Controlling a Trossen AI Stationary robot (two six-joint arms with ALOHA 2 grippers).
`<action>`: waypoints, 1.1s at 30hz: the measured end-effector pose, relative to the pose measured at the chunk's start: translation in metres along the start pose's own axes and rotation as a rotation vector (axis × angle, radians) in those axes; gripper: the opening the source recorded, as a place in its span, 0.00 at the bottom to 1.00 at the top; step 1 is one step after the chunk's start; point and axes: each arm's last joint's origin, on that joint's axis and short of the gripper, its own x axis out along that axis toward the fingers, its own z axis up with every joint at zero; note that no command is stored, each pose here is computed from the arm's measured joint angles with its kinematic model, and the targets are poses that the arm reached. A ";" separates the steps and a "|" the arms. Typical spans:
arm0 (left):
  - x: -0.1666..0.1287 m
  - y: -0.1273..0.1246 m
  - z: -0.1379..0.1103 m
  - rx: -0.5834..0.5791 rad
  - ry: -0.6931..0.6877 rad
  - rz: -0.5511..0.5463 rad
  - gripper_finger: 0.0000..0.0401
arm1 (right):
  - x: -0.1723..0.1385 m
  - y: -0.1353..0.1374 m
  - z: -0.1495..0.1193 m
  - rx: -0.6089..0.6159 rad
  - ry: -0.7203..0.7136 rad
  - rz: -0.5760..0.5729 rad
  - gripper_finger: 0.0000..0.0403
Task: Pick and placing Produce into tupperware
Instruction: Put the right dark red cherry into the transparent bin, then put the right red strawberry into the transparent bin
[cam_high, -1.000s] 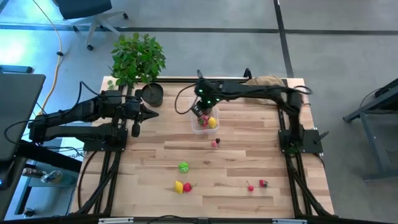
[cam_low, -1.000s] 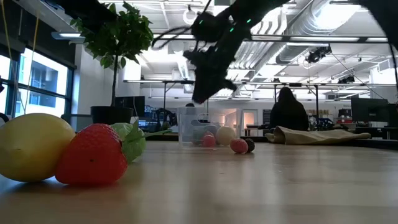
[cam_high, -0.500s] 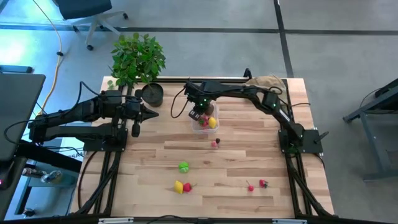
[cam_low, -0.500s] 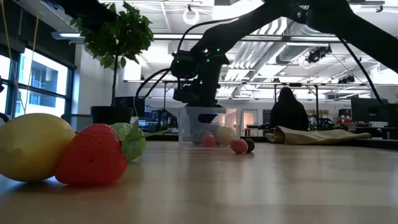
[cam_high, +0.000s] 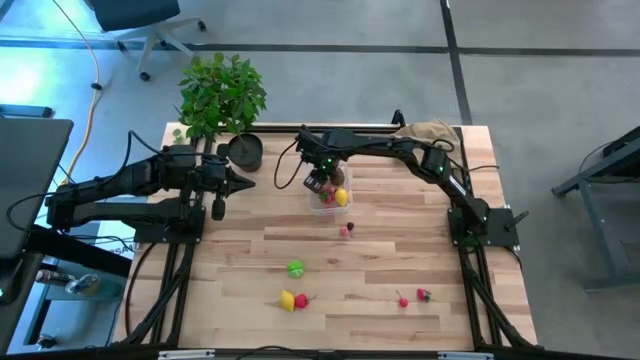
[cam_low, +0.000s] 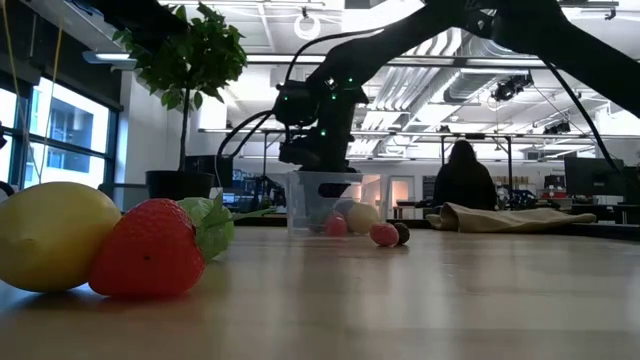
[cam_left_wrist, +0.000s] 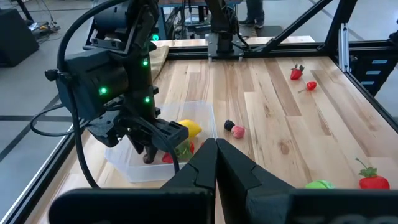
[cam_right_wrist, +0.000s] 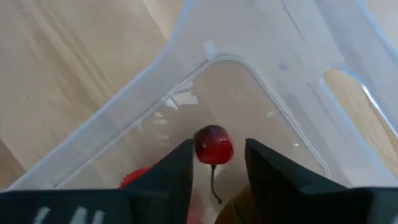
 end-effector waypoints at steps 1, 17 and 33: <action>0.000 0.000 0.000 0.000 -0.001 0.000 0.00 | 0.000 0.000 0.000 -0.001 0.000 0.000 0.36; 0.000 0.000 0.000 0.000 0.000 0.001 0.00 | -0.111 0.026 -0.023 -0.002 -0.105 -0.081 0.38; 0.000 0.000 0.000 0.000 -0.001 0.001 0.00 | -0.198 0.121 -0.149 0.027 0.181 -0.066 0.38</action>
